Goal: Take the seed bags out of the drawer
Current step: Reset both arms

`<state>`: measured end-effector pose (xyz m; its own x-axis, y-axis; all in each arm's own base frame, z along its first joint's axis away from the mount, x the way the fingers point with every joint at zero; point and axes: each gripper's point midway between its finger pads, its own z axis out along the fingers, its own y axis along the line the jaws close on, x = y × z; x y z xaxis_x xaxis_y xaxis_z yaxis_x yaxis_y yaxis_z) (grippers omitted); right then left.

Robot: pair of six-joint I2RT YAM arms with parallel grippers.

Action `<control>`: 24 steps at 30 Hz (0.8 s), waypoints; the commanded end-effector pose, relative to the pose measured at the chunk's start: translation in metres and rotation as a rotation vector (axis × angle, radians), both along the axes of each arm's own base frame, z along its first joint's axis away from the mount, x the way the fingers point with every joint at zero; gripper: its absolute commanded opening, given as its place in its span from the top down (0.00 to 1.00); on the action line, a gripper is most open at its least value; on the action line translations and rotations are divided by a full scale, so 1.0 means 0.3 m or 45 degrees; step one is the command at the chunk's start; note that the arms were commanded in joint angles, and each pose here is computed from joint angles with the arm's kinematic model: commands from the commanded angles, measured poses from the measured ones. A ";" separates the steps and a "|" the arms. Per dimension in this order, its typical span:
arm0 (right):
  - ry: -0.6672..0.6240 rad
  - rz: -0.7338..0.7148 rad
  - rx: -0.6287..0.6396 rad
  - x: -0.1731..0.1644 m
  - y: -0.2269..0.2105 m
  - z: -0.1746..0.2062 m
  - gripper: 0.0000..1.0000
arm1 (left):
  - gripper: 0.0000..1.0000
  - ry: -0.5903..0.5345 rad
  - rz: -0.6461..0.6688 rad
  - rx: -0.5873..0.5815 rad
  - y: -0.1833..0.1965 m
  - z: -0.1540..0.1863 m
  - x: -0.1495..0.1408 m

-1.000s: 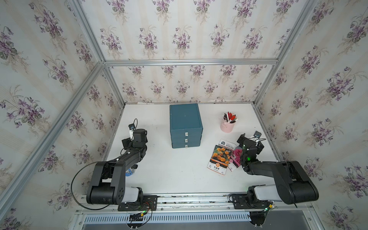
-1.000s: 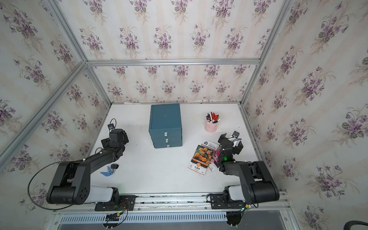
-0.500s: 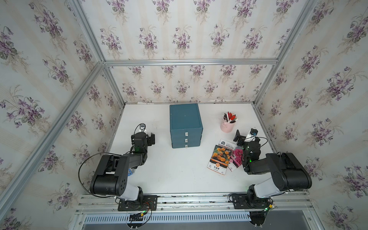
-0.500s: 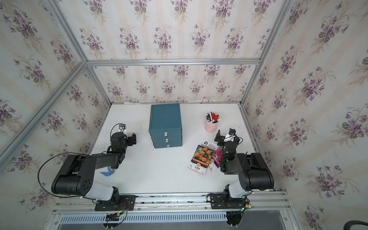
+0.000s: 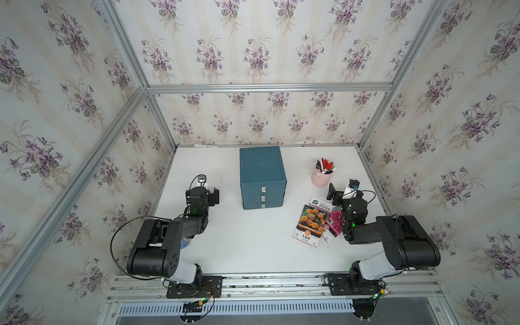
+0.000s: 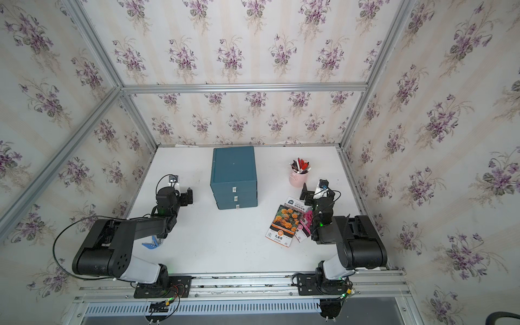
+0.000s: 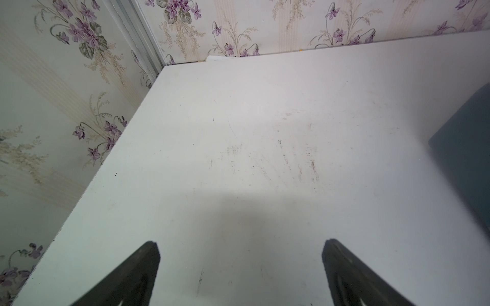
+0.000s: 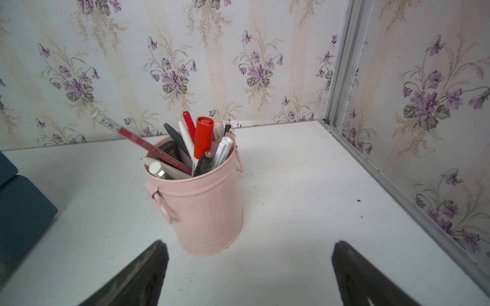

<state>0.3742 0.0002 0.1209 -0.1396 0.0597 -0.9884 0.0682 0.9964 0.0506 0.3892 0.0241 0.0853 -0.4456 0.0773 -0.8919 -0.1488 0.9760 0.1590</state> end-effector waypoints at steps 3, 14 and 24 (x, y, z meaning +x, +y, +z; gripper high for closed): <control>-0.003 0.013 -0.007 0.003 0.006 0.003 0.00 | 0.00 -0.034 -0.011 0.000 -0.005 0.024 0.013; -0.002 0.013 -0.007 0.003 0.006 0.003 0.00 | 0.00 -0.032 -0.009 -0.001 -0.003 0.023 0.014; 0.011 0.037 -0.006 0.012 0.014 -0.003 0.00 | 0.00 -0.029 -0.011 -0.002 -0.004 0.022 0.015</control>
